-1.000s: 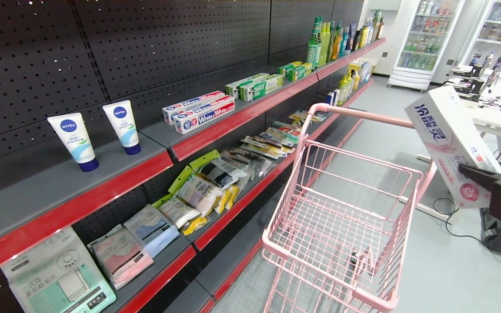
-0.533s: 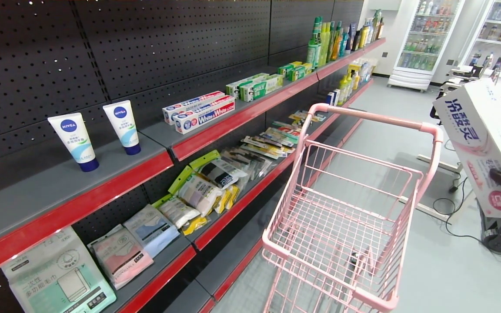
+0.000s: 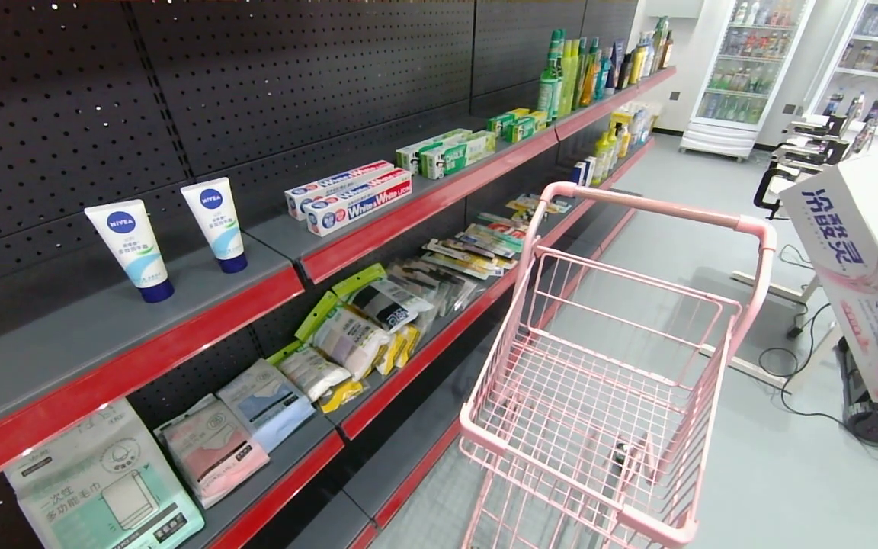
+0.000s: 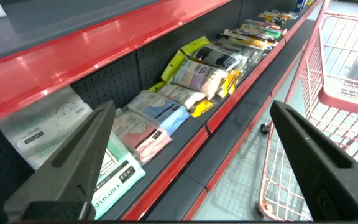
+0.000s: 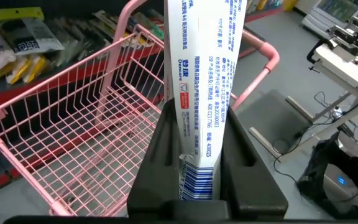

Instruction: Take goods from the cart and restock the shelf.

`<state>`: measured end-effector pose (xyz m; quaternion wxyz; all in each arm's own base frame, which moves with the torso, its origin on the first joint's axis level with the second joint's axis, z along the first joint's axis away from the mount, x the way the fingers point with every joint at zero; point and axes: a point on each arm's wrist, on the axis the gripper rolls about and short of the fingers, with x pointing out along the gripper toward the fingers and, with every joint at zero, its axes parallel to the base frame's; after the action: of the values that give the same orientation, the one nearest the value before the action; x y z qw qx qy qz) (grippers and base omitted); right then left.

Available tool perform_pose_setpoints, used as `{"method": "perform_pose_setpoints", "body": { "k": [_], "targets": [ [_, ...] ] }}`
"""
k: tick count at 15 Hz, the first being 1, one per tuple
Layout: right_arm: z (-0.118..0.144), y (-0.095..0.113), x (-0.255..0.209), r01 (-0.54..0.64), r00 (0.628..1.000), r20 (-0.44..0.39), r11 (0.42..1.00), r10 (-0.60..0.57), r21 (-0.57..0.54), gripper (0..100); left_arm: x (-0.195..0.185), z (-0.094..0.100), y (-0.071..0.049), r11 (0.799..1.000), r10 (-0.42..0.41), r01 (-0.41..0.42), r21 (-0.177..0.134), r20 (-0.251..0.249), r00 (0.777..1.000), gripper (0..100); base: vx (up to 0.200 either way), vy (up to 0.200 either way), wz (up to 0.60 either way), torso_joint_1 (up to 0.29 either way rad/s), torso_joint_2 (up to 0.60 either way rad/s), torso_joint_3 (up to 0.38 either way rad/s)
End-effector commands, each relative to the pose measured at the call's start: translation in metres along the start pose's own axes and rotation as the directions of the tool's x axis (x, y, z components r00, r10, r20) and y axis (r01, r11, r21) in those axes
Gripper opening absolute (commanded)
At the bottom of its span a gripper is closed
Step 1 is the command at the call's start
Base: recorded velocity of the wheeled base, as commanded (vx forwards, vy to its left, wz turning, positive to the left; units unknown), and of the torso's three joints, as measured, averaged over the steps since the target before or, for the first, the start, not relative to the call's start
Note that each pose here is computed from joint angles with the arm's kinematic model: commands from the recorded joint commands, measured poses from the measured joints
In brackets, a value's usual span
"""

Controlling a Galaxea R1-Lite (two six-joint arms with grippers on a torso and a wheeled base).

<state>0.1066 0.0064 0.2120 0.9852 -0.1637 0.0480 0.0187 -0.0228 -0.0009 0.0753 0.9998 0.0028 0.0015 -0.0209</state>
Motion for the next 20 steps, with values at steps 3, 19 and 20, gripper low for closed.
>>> {"method": "perform_pose_setpoints", "body": {
  "k": [3, 19, 20],
  "targets": [
    [-0.0031, 0.0015, 0.0038, -0.011, 1.000, -0.021, 1.000, 0.010, -0.019, 0, 0.0001, 0.0001, 0.0000, 1.000, 0.000, 0.000, -0.001, 0.000, 1.000, 100, 0.000, 0.000, 0.00, 0.193, -0.44, -0.245],
    [-0.0051, 0.0026, 0.0074, -0.023, 0.999, -0.036, 0.999, 0.022, -0.038, 0, 0.0001, 0.0001, 0.0000, 1.000, 0.000, 0.000, -0.001, 0.000, 1.000, 100, 0.000, 0.000, 0.00, 0.194, -0.41, -0.222],
    [-0.0056, 0.0027, 0.0074, -0.022, 0.999, -0.038, 0.999, 0.021, -0.038, 0, 0.0001, 0.0001, 0.0000, 1.000, 0.000, 0.000, -0.001, 0.000, 1.000, 100, 0.000, 0.000, 0.00, 0.168, -0.35, -0.183]
  ]
}}
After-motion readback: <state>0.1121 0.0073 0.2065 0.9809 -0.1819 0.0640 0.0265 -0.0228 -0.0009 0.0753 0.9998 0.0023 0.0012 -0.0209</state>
